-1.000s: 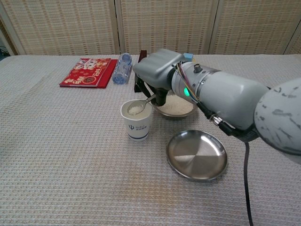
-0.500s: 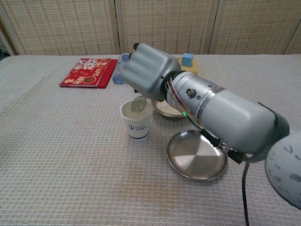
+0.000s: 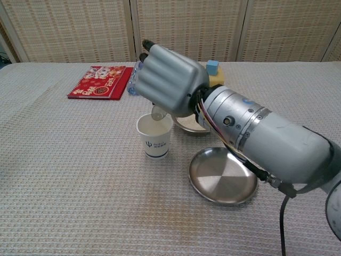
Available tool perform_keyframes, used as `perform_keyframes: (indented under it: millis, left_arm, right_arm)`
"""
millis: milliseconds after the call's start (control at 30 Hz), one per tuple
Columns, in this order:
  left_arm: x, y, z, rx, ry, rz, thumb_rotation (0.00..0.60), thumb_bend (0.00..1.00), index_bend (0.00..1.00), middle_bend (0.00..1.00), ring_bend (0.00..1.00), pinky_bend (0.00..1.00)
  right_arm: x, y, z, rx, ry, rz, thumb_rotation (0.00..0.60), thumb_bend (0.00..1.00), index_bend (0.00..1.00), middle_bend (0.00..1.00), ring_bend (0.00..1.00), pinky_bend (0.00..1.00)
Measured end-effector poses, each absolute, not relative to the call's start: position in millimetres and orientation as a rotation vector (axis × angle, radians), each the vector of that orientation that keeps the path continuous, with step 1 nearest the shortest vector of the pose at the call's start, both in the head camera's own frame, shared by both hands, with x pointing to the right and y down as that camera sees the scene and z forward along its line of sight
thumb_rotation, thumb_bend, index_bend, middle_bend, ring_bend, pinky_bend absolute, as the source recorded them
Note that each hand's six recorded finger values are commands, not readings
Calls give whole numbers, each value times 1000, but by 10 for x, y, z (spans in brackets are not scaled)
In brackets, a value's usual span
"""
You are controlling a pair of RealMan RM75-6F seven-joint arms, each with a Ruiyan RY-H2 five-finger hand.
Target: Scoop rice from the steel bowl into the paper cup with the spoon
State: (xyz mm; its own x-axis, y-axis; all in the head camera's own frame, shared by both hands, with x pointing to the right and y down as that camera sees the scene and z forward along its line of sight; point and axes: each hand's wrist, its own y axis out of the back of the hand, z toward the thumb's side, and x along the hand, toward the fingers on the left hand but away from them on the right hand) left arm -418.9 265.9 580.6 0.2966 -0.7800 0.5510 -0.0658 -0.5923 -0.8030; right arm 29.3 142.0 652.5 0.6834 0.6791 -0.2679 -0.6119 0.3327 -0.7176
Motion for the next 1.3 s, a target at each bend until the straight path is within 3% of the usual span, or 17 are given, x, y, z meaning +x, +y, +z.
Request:
perform_keyframes:
  millis: [233, 433, 567, 700, 1000, 1300]
  left_arm:
    - [-4216, 2647, 5766, -1883, 779, -1333, 600, 561, 0, 0, 0, 158]
    - [-4205, 2628, 5800, -1873, 777, -1341, 600, 561, 0, 0, 0, 158]
    - [-4169, 2639, 5822, -1867, 764, -1337, 600, 561, 0, 0, 0, 158]
    - [-4133, 2657, 5844, -1863, 744, -1340, 600, 563, 0, 0, 0, 156]
    - [-4140, 2655, 5840, -1870, 751, -1344, 600, 563, 0, 0, 0, 156]
    - [-4163, 2638, 5830, -1885, 759, -1341, 600, 564, 0, 0, 0, 157]
  right_arm:
    - [573, 1349, 6365, -1164, -270, 976, 600, 356, 825, 561, 191, 147]
    - [1136, 1300, 6264, -1487, -474, 1108, 600, 356, 763, 561, 191, 167]
    - [1589, 1357, 6285, -1670, -571, 1205, 600, 356, 757, 559, 191, 167]
    - [1881, 1547, 6427, -1770, -548, 1285, 600, 356, 684, 519, 191, 167]
    - [1722, 1898, 6815, -1874, -444, 1282, 600, 356, 675, 517, 191, 167]
    - [1461, 2038, 7020, -1797, -331, 1199, 600, 353, 637, 499, 188, 167]
